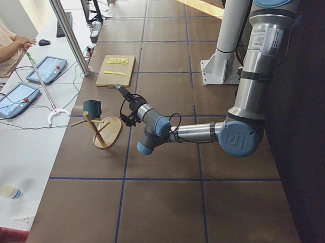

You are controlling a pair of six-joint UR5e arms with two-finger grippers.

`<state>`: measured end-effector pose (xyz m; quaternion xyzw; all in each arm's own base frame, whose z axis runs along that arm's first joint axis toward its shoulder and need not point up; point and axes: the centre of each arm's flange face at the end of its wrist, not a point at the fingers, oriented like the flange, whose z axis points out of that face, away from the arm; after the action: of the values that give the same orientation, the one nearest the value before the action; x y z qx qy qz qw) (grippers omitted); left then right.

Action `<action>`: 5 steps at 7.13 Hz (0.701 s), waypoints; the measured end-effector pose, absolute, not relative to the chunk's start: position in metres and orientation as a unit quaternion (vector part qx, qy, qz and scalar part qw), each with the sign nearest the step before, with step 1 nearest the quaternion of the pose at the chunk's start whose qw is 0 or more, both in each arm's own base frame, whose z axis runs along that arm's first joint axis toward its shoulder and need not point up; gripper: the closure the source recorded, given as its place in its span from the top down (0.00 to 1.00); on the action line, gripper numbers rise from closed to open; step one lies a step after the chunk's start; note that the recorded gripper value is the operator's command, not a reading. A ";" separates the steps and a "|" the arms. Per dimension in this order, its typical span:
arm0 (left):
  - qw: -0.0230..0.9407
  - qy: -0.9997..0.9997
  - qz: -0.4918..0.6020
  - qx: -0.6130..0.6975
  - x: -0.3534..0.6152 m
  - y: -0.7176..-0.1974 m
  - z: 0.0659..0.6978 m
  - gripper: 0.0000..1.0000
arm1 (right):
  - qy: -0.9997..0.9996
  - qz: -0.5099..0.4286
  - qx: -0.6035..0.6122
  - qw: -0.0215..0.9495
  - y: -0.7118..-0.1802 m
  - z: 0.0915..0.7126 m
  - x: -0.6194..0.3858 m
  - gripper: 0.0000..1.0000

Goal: Hang cup on storage rack
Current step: 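Hook the mug handle onto a wooden rack peg with the left gripper, then release the mug handle and withdraw the left gripper from the rack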

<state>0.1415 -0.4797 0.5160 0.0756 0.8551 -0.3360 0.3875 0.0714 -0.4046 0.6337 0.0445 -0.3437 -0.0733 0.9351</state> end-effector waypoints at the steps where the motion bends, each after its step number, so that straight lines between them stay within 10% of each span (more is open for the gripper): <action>1: 0.464 0.828 -0.279 0.144 0.132 -0.475 0.521 1.00 | -0.344 -0.073 0.044 0.935 -0.405 0.634 0.071 1.00; 5: 0.688 0.631 -0.032 0.357 0.086 -0.486 0.564 1.00 | -0.346 -0.071 0.041 0.935 -0.404 0.636 0.071 1.00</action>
<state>0.0861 -0.4856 0.5640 0.3570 0.6310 -0.0320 0.6881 0.0706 -0.4043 0.6359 0.0410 -0.3459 -0.0714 0.9346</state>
